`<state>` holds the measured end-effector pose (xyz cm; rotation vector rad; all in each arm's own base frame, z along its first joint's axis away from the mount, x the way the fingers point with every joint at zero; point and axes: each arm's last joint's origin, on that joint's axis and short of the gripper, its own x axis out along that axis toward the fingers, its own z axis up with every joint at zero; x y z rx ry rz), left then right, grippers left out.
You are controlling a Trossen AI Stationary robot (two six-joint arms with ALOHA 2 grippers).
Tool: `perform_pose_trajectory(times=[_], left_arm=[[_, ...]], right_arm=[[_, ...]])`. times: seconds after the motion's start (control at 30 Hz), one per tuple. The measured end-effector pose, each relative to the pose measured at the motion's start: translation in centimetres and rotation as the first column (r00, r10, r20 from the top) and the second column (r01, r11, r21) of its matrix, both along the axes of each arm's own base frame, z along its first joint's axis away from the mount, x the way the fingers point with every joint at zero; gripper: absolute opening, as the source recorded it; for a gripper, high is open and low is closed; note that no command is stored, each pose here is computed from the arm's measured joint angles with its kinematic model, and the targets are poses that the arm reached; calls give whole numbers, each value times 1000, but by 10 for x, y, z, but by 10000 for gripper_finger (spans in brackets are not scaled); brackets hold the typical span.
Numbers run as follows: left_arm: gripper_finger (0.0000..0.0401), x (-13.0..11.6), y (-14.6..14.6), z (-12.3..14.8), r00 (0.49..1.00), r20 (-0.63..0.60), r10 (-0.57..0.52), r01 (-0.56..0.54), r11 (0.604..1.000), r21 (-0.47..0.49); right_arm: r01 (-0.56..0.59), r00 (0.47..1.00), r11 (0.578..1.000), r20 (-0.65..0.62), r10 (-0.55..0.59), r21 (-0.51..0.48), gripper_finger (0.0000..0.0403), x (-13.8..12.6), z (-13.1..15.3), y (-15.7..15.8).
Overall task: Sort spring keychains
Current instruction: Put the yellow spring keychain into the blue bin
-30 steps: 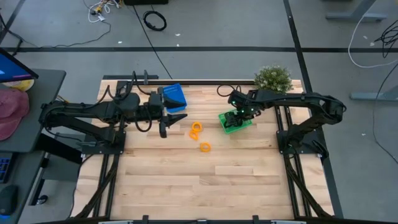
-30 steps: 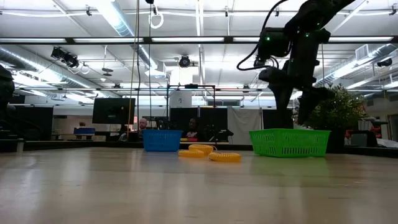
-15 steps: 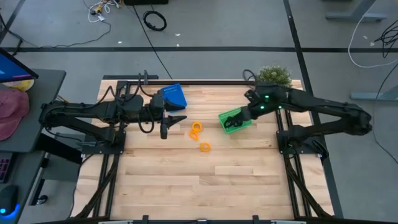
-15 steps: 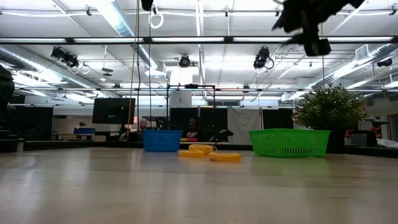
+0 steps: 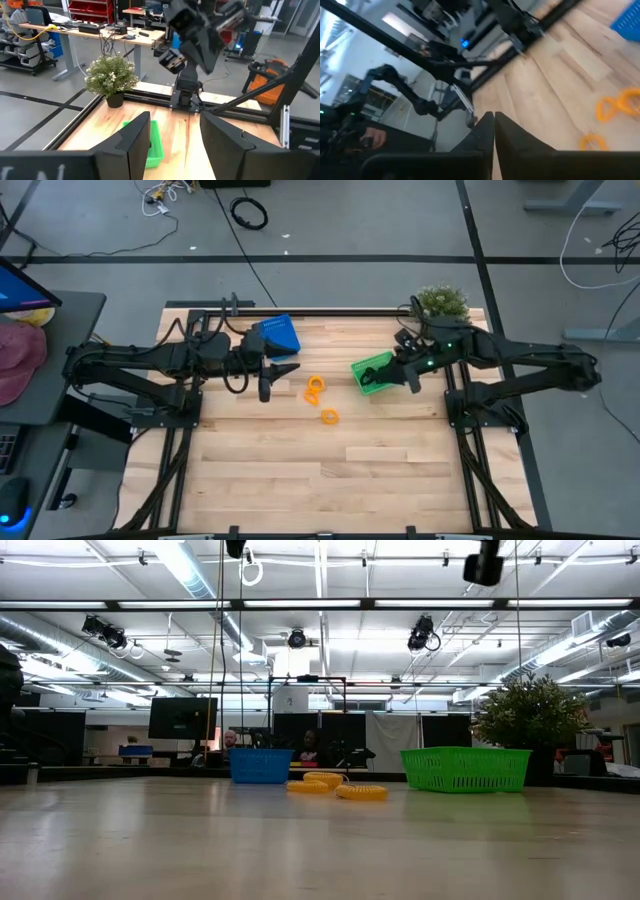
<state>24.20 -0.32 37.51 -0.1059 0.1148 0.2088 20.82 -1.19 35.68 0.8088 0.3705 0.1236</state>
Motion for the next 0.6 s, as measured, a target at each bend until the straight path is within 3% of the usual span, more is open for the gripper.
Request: perform_pose_trajectory(times=[0.3,0.6], left_arm=[[176,-19,2,3,999,-43,26,-26,1000,5],[176,-46,4,13,997,-39,69,-69,998,10]], right_arm=[[-84,996,996,-4,84,-4,14,48,-19,-2],[-194,981,953,-71,182,-233,20,117,-3,-7]])
